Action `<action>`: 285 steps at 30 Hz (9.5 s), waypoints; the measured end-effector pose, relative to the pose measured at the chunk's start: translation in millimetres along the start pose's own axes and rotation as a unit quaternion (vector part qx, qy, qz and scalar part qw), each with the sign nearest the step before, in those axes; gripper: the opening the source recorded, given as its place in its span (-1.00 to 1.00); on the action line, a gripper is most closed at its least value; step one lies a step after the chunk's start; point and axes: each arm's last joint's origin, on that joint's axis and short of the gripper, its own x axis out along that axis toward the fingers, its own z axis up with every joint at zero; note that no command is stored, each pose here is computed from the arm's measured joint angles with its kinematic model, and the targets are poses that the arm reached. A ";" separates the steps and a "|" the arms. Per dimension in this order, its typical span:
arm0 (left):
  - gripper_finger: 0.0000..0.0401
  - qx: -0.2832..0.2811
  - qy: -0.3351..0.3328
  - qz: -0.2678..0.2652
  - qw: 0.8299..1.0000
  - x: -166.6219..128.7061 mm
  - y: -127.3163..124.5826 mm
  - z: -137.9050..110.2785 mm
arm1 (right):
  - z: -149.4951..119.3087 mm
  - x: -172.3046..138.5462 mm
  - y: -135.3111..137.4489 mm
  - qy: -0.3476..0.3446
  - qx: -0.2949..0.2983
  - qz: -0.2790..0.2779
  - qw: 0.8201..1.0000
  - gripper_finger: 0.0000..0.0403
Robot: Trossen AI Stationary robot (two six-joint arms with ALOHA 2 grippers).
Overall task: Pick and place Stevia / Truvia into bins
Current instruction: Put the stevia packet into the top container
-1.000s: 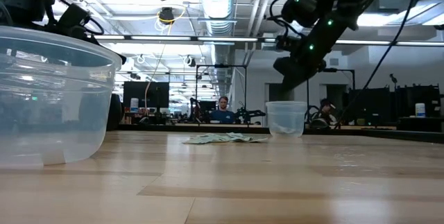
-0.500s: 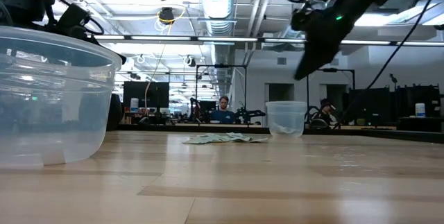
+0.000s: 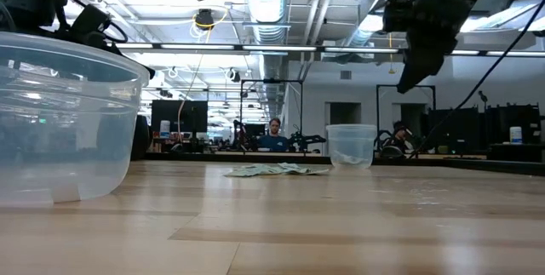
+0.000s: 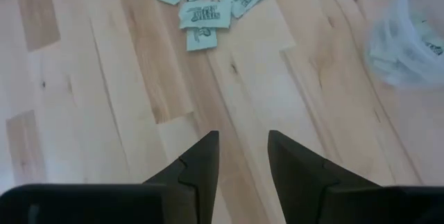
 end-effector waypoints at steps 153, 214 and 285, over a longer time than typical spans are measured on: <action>-0.19 0.000 0.000 0.000 1.000 0.0 0.0 0.0 | 0.7 108.7 58.0 0.245 -0.200 -0.104 0.943 -0.42; -0.19 0.000 0.000 0.000 1.000 0.0 0.0 0.0 | 58.6 68.5 77.6 0.108 -0.219 -0.068 0.967 -0.42; -0.19 0.000 0.000 -0.001 1.000 0.0 0.0 -0.1 | 16.5 162.5 75.8 0.186 -0.233 -0.093 0.950 -0.43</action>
